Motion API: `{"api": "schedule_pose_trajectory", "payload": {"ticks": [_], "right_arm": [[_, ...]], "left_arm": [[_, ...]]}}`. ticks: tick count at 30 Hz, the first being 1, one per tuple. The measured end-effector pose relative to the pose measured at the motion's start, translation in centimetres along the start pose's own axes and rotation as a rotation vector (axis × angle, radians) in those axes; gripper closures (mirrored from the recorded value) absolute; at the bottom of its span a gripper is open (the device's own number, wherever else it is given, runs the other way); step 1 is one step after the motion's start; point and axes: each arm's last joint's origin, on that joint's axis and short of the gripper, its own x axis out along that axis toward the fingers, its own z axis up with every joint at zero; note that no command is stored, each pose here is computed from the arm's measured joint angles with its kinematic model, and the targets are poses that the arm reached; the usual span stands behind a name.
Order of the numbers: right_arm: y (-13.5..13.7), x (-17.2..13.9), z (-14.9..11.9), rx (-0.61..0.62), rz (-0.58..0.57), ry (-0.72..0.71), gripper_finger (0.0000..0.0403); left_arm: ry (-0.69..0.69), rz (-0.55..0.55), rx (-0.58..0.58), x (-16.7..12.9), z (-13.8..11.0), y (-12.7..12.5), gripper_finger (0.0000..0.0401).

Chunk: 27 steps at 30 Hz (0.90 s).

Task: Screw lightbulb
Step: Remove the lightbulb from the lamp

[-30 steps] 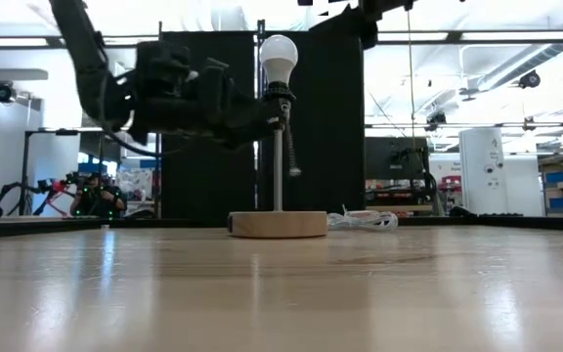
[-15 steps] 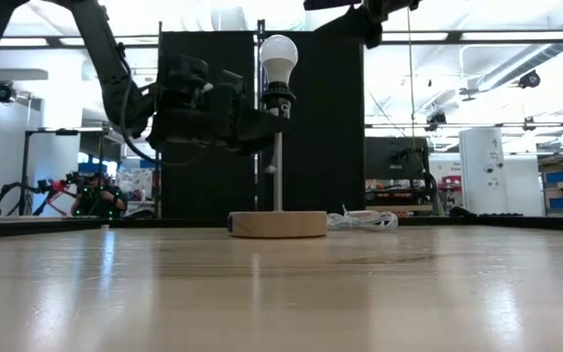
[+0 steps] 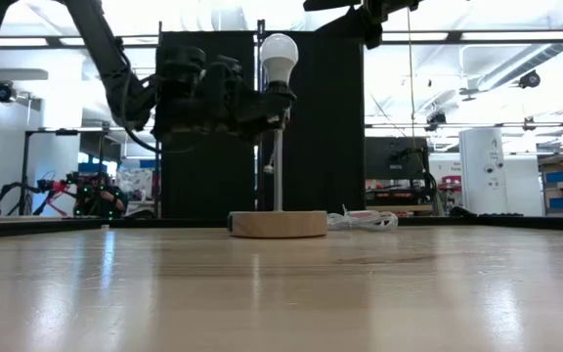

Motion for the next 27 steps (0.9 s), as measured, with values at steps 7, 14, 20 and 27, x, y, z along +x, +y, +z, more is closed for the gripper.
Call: {"api": "schedule_pose_trajectory", "payload": {"ticks": [7, 14, 20, 27], "right_arm": [[0.0, 0.0, -0.1, 0.022, -0.002, 0.008, 0.0050], [0.0, 0.0, -0.1, 0.012, -0.002, 0.008, 0.0050], [0.0, 0.2, 0.0, 0.023, -0.001, -0.006, 0.0050], [0.1, 1.6, 0.1, 0.024, -0.022, -0.024, 0.0050]], "left_arm": [[0.003, -0.134, 0.008, 0.2, 0.5, 0.2, 0.0207], [0.032, -0.137, 0.007, -0.1, 0.2, 0.7, 0.0230], [0.059, -0.117, -0.020, -0.3, 0.3, 1.5, 0.0206], [0.069, -0.134, 0.028, -0.3, 0.2, 1.6, 0.0171]]}}
